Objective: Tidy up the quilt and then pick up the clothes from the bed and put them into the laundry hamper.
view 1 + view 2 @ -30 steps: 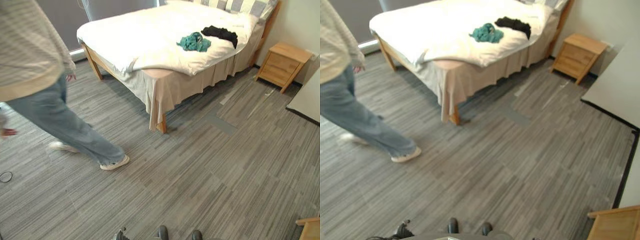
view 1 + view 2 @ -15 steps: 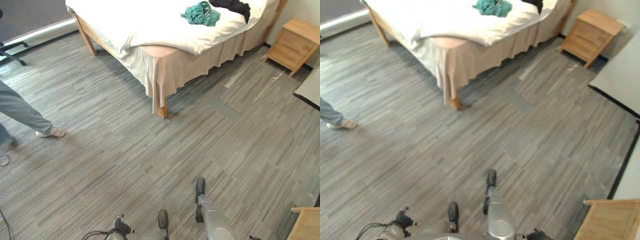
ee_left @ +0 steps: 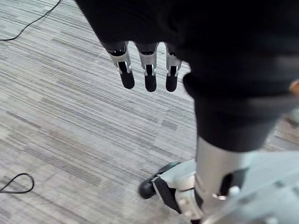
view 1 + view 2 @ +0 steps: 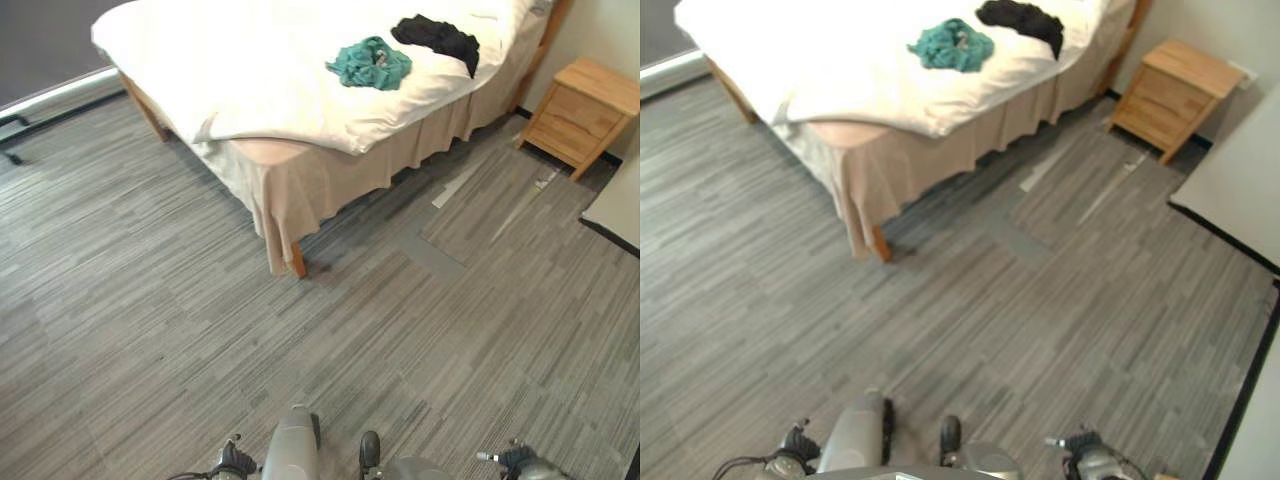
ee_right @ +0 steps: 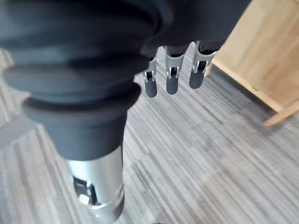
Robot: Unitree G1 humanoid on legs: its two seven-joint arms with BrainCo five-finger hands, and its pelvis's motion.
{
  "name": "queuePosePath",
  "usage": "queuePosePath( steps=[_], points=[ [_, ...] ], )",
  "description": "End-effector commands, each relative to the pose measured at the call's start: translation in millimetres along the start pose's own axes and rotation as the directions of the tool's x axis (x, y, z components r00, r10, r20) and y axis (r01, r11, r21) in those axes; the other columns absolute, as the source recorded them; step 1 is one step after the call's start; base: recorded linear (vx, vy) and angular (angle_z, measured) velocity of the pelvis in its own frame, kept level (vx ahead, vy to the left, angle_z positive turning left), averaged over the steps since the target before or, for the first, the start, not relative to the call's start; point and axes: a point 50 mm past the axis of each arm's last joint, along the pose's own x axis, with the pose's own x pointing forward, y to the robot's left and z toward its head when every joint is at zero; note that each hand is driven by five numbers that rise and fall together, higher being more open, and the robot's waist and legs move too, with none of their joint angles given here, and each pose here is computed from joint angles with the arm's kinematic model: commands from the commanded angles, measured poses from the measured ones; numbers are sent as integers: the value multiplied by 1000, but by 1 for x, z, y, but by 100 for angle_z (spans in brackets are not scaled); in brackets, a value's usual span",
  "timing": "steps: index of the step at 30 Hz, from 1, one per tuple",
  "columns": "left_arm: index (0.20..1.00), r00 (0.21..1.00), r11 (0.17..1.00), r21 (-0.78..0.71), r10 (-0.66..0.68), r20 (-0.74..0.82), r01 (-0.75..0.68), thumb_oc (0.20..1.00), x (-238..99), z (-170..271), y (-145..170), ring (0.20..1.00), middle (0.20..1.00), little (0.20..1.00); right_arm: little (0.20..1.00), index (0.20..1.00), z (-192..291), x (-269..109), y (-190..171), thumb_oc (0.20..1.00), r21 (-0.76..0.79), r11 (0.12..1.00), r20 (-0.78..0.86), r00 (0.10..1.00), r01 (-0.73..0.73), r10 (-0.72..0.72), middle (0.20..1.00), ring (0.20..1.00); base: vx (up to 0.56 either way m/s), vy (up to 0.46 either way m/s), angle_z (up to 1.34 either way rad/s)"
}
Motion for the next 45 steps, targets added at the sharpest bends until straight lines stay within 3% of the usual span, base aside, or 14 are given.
queuePosePath(
  steps=[1,8,21,26,27,32,37,43,44,45],
  points=[
    [1000,999,999,25,29,42,-30,1000,3,15,8,1000,1000,1000,1000,1000,-14,-1,-12,1000,31,999,-15,999,41,-41,1000,1000,529,39,-36],
    [1000,998,999,40,31,-48,-29,1000,1,-10,12,1000,1000,1000,1000,1000,-15,-4,14,1000,30,999,-24,999,-38,39,1000,1000,491,94,-56],
    [1000,996,989,125,84,-12,-82,1000,4,-3,29,1000,1000,1000,1000,1000,-21,-5,13,1000,131,991,-71,997,-21,30,1000,1000,455,-352,105],
    [1000,994,994,40,100,-47,-99,1000,2,-13,31,1000,1000,1000,1000,1000,-14,-4,17,1000,113,993,-59,997,-41,48,1000,1000,170,-487,108],
    [1000,995,995,-32,89,-51,-91,1000,2,-11,23,1000,1000,1000,1000,1000,-12,-3,11,1000,115,993,-40,999,-20,25,1000,1000,-3,-376,44],
    [1000,998,997,-46,61,-26,-62,1000,2,-3,13,1000,1000,1000,1000,1000,-14,-2,2,1000,86,996,-51,999,0,5,1000,1000,-21,-385,108],
    [1000,995,983,-164,74,-69,-84,1000,0,-13,13,1000,1000,1000,1000,1000,-28,-4,4,1000,72,997,-101,995,6,2,1000,1000,-4,-106,55],
    [1000,951,864,-402,243,-191,-302,1000,-7,-48,56,1000,1000,1000,1000,1000,-43,-10,21,1000,69,997,-114,993,-36,44,1000,1000,47,-5,6],
    [1000,938,834,-431,290,-191,-346,1000,-9,-50,70,1000,1000,1000,1000,1000,-46,-11,25,1000,62,997,-112,992,-45,52,1000,1000,94,8,0],
    [1000,894,777,-455,434,-113,-434,1000,-13,-37,109,1000,1000,1000,1000,1000,-50,-14,31,1000,47,997,-103,993,-59,64,1000,1000,63,7,-6]
  ],
)
